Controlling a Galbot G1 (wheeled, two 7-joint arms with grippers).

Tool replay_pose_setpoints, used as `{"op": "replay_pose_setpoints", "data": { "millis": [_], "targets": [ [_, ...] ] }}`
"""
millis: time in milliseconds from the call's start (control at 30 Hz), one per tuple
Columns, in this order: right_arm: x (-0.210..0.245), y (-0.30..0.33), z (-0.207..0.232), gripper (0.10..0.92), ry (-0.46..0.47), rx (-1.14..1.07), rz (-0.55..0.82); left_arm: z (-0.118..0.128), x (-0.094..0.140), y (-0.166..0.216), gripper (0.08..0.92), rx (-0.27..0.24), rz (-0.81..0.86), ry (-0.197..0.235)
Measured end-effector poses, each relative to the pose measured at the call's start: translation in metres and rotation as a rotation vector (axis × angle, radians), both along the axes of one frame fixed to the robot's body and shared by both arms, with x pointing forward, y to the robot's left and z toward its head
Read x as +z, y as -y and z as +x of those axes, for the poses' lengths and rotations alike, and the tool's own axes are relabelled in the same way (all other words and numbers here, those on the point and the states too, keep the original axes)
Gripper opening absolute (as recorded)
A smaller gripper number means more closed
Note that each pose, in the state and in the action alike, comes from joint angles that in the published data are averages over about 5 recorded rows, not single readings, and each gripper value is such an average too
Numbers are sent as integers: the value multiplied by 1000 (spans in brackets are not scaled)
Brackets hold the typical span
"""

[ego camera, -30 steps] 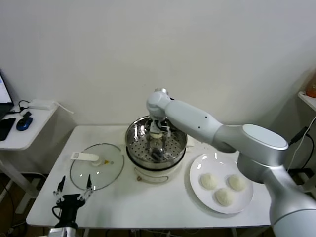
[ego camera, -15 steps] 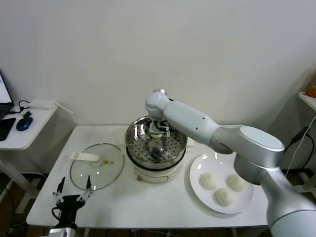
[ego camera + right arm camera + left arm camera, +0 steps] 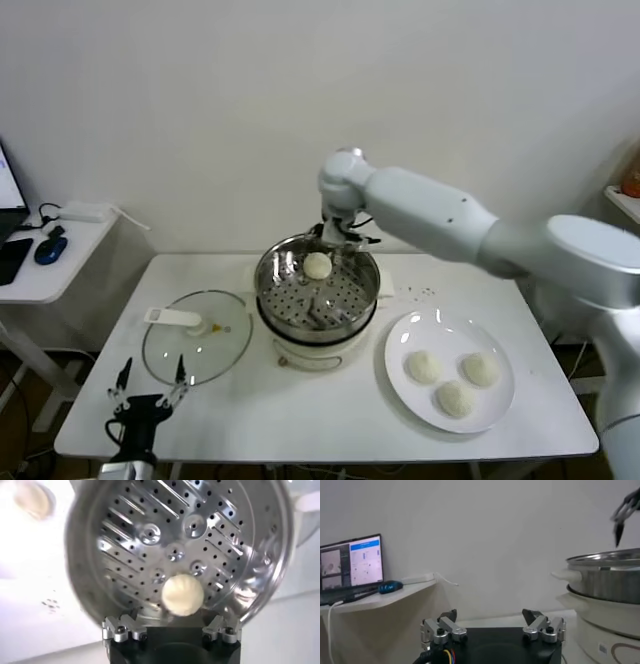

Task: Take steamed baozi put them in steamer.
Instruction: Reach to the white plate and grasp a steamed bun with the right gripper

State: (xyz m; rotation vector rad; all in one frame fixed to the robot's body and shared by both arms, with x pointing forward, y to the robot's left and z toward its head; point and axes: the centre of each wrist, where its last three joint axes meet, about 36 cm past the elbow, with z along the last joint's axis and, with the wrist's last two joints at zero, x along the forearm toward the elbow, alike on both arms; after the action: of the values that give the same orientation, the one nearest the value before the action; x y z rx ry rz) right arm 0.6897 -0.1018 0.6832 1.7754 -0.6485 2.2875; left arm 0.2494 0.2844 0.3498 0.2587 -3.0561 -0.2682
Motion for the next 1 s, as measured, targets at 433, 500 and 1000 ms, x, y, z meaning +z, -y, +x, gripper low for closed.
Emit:
{"op": "replay_pose_setpoints", "data": {
  "millis": [433, 500, 1000],
  "targets": [
    [-6, 174, -36, 823, -218, -591, 286, 7, 4, 7, 823, -26, 6, 11],
    [-17, 196, -44, 823, -245, -663, 306, 6, 5, 7, 823, -27, 6, 11],
    [-127, 251, -100, 823, -402, -946, 334, 3, 4, 12, 823, -32, -1, 9]
  ]
}}
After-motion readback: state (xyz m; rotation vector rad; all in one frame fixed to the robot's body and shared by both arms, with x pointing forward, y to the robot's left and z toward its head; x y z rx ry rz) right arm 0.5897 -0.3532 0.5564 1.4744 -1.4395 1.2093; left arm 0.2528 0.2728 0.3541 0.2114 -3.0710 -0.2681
